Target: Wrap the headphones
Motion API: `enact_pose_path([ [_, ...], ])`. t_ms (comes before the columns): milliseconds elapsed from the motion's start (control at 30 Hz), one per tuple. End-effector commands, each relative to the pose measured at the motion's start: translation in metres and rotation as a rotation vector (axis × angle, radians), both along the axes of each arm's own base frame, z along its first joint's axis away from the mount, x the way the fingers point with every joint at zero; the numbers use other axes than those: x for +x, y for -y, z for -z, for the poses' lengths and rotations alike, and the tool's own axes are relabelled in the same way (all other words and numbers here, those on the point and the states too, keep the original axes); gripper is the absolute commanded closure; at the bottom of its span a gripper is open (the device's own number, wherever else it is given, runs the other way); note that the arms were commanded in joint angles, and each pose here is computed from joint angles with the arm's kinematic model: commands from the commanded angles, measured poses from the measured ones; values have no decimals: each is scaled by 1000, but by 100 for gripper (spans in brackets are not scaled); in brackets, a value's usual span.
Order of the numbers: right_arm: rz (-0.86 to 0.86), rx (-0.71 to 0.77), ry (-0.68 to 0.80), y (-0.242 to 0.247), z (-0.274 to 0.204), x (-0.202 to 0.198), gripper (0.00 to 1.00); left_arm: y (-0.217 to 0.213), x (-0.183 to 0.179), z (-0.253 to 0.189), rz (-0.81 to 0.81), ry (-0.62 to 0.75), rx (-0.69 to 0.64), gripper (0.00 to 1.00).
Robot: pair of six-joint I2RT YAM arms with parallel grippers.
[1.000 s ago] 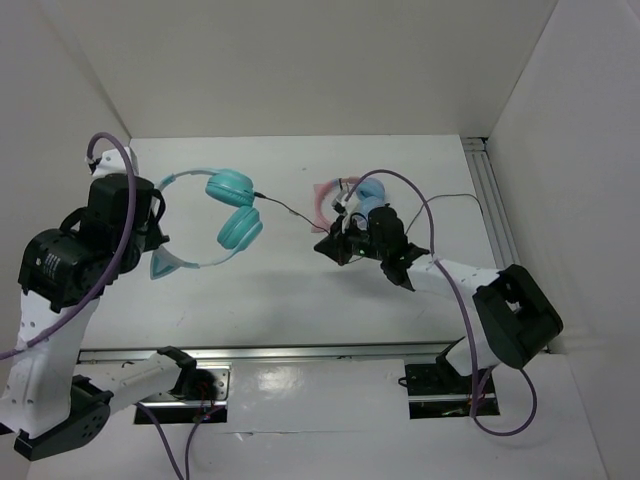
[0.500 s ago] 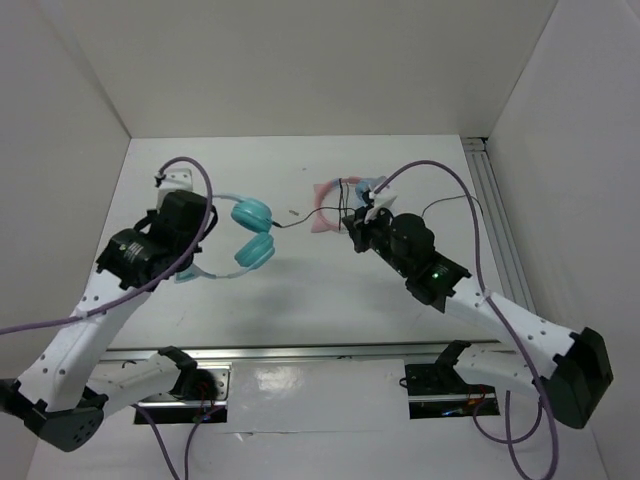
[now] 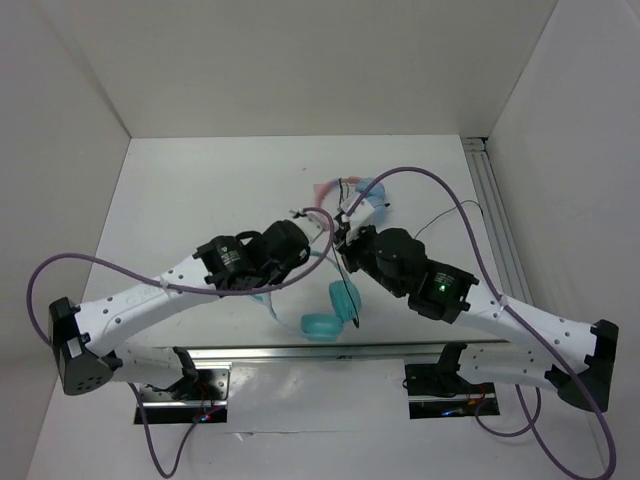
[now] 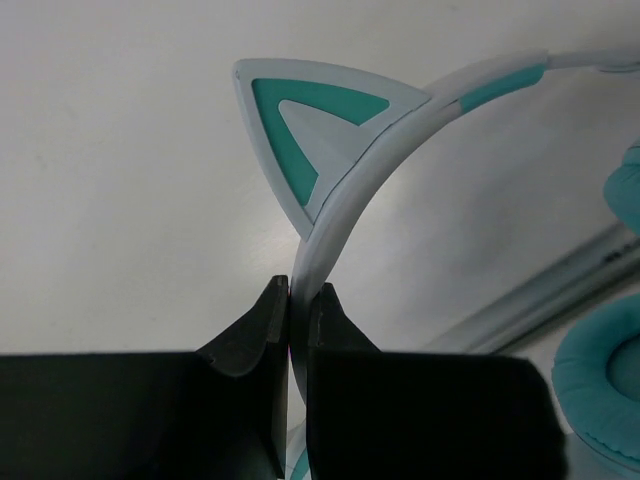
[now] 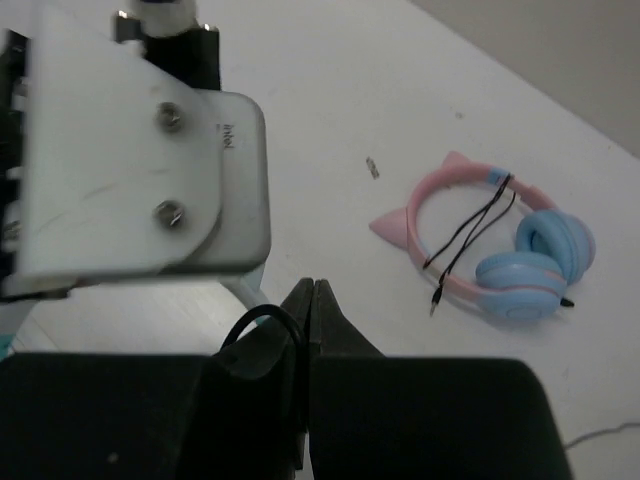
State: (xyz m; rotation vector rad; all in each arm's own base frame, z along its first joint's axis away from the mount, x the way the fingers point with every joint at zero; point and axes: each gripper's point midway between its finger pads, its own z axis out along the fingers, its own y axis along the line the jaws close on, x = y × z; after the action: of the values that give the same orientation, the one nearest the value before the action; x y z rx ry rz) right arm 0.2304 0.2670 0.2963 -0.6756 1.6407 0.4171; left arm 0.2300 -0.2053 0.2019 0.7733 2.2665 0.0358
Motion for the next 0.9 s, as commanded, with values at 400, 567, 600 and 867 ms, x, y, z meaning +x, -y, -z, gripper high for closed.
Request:
enact_pose_path([
  [400,36,-104,14,2,26,4,100,45,-81,-75,448,44,-366,100],
  [567,-119,-85,-13,-17,31,-9,100,45,-88,-98,492,92,-449,100],
  [600,-135,-81,-19,-17,31,-8,100,39,-87,-104,476,117,-456,100],
  [867,-364,2,-66,-44,46,1,97,-1,-54,-173,166,342,-607,100],
])
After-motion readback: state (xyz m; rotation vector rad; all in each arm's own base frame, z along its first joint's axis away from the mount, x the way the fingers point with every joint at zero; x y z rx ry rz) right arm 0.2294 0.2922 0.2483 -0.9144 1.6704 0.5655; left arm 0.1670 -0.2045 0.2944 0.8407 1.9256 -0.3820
